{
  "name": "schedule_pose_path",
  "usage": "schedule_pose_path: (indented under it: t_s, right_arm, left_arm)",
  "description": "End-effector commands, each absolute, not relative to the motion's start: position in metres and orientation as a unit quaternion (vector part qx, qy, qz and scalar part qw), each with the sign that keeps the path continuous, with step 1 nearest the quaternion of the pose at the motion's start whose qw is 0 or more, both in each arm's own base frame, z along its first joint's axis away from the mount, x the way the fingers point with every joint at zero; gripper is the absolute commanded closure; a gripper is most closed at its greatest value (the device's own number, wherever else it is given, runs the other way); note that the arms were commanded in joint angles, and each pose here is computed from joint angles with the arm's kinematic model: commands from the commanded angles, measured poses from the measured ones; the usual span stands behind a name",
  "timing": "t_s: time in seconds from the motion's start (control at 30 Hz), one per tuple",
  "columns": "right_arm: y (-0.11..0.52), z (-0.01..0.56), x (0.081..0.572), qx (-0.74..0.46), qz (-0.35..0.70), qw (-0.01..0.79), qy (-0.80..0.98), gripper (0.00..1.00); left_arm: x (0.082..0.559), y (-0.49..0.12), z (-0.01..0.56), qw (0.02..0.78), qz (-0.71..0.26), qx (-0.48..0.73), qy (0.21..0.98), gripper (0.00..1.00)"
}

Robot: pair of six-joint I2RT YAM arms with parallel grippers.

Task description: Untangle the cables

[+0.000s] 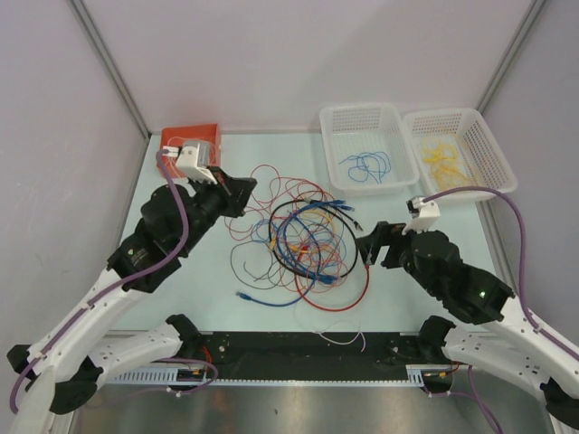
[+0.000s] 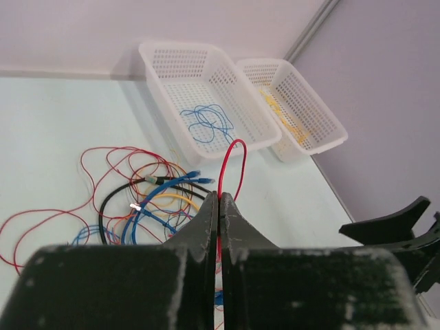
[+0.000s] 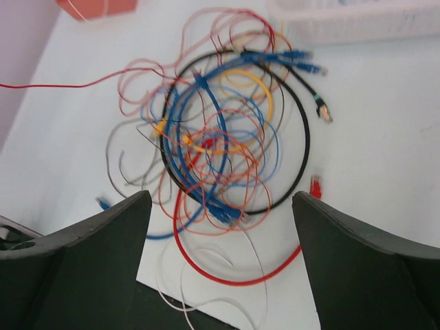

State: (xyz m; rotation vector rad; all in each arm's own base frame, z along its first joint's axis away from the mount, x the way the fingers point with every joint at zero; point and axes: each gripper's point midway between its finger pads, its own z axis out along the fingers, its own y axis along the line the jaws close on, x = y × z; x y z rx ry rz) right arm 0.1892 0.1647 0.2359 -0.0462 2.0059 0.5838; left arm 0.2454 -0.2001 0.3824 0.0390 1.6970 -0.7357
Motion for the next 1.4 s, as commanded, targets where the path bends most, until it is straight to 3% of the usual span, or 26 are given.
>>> schedule_pose_path:
  t_s: [0.0,0.17,0.63,0.93,1.1,1.2,1.37]
  right_arm:
    - [0.15,0.297,0.197,-0.011,0.245,0.571,0.783,0.11]
    - [0.148,0.31,0.199,-0.019,0.237,0.585,0.776,0.11]
    - [0.147,0.297,0.199,-0.028,0.216,0.572,0.791,0.11]
    - [0.172,0.227,0.206,-0.066,0.179,0.502,0.843,0.1]
    - [0.185,0.196,0.211,-0.084,0.169,0.481,0.857,0.09]
    - [0.199,0.185,0.218,-0.093,0.176,0.475,0.858,0.09]
    - [0.244,0.175,0.235,-0.12,0.214,0.469,0.849,0.09]
  left_arm:
    - [0.242,-0.192,0.42,0.631,-0.303,0.043,0.713,1.0]
    - [0.238,-0.199,0.478,0.657,-0.329,0.066,0.675,1.0]
    - [0.234,-0.192,0.545,0.696,-0.327,0.077,0.635,1.0]
    - [0.226,-0.098,0.548,0.736,-0.162,-0.001,0.657,1.0]
    - [0.202,-0.062,0.572,0.76,-0.149,-0.024,0.632,1.0]
    - [0.21,-0.083,0.555,0.743,-0.168,-0.004,0.648,1.0]
    - [0.24,-0.144,0.475,0.679,-0.213,0.025,0.702,1.0]
